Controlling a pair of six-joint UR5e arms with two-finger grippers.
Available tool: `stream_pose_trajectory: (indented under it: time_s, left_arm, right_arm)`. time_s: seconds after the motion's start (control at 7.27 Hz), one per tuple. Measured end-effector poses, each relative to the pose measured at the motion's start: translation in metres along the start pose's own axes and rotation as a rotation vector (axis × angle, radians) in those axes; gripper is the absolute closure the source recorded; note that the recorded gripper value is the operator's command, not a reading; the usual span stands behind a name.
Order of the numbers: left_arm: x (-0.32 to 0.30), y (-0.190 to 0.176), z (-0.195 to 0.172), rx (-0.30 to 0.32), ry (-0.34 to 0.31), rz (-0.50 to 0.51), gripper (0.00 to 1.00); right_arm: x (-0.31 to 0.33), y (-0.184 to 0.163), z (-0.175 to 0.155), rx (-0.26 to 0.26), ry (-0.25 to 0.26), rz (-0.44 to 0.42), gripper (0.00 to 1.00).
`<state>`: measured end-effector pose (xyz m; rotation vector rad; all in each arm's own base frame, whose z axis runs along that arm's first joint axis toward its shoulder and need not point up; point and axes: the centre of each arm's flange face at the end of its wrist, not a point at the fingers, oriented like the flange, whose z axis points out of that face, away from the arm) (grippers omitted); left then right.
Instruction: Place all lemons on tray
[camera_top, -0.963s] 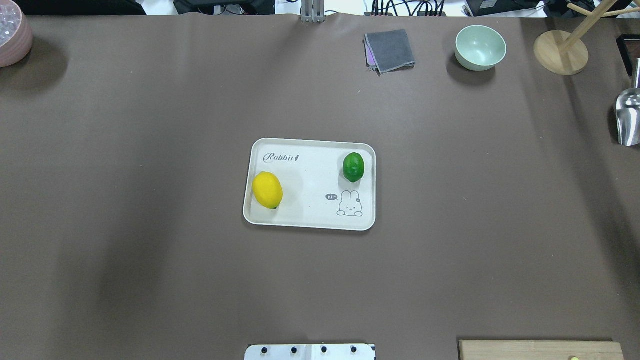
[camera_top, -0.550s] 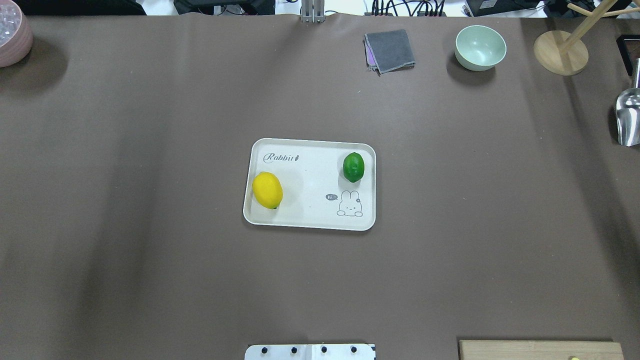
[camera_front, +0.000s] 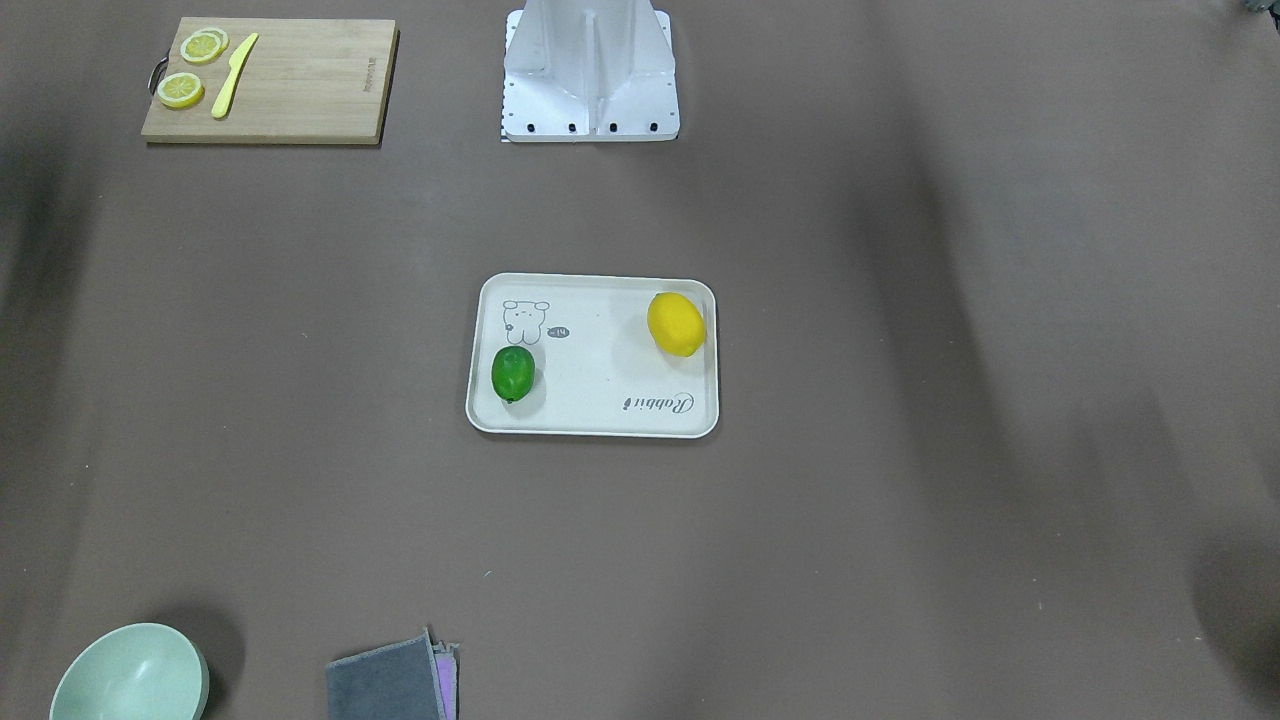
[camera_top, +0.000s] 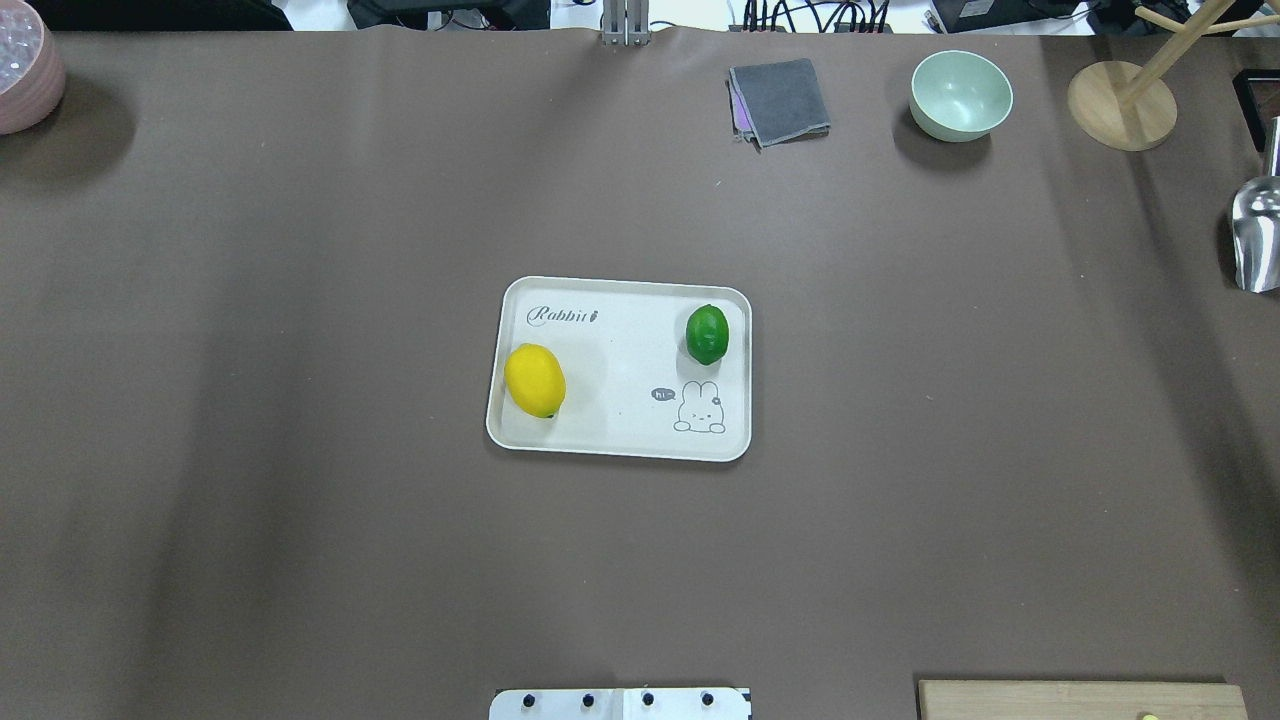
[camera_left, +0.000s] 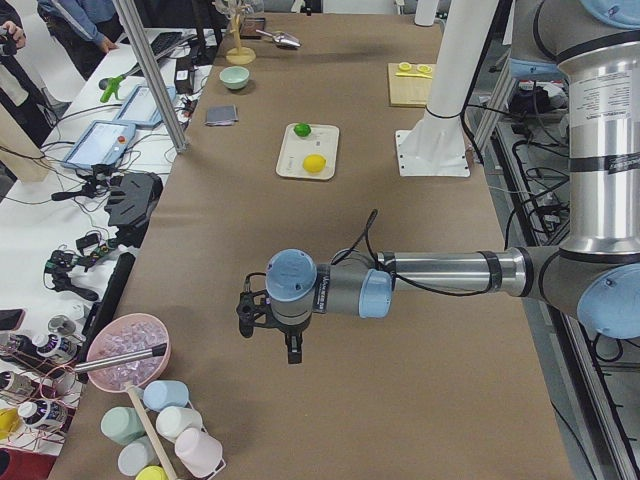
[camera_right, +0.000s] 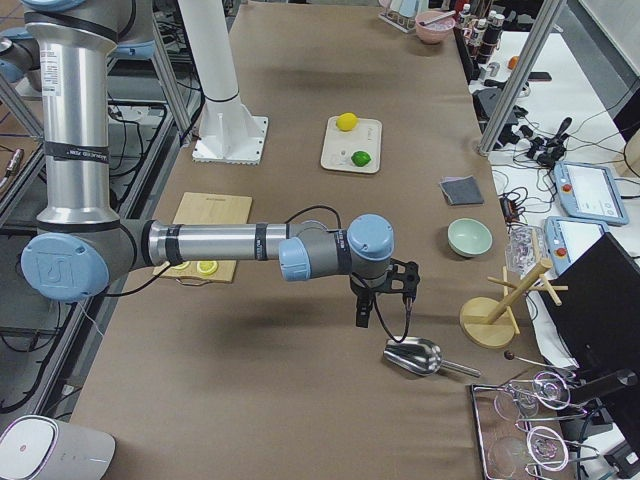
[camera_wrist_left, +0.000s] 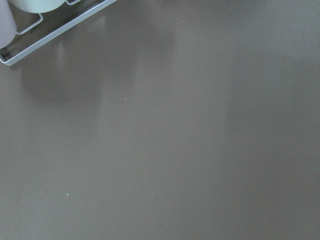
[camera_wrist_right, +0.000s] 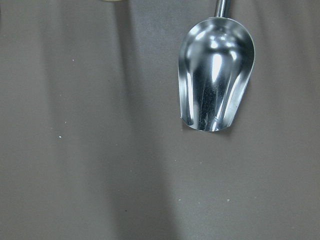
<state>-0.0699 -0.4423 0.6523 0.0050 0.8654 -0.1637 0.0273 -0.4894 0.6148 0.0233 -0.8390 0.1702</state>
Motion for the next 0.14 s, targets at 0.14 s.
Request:
stream_pose_trajectory:
  time_s: [0.14]
  left_arm:
    - [-0.0018,0.0005,0.0000,-0.008,-0.002,-0.011,0.02]
  right_arm:
    - [0.0000,0.0000,0.0000,0.000,0.000,0.000,0.00]
